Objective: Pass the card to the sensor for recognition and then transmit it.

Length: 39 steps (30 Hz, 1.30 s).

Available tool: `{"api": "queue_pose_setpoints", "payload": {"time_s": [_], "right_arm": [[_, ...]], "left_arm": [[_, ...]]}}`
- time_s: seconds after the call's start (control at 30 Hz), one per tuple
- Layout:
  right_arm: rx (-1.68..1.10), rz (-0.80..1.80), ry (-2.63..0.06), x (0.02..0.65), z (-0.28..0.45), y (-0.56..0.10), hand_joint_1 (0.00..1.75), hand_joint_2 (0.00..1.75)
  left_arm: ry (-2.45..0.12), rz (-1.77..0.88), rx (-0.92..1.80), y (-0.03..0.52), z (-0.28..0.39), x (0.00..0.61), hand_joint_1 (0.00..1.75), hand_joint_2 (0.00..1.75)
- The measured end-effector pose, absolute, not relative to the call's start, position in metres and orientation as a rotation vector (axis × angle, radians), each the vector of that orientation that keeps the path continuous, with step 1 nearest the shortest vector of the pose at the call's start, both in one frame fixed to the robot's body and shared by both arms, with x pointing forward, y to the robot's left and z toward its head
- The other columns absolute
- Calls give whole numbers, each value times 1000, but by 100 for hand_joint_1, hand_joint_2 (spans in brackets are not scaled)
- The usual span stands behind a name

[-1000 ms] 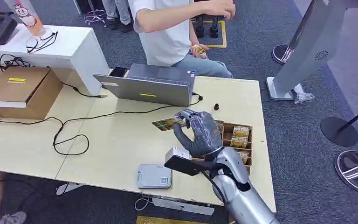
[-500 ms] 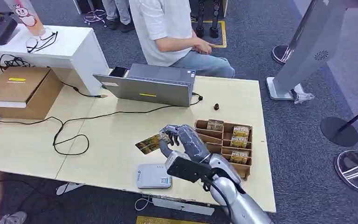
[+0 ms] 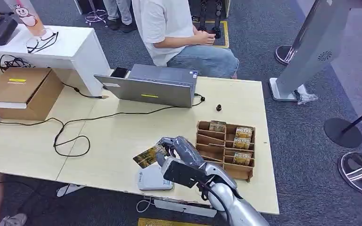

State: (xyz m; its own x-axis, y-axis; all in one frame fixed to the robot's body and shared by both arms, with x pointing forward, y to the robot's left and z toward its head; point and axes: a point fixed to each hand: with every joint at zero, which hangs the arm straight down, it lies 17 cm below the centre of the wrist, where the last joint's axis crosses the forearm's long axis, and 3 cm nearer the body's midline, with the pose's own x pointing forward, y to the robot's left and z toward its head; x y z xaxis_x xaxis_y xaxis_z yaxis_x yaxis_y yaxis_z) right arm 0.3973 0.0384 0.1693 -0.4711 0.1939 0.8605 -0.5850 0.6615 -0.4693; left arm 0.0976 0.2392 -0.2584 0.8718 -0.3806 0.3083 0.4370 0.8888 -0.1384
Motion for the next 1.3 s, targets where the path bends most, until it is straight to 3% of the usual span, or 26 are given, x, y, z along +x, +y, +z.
{"api": "queue_pose_setpoints", "payload": {"time_s": [1.3], "right_arm": [[322,1076,-1726,376,122,64,175,175]], "left_arm": [[-287,-436,-222,233,-258,99,0,0]]}}
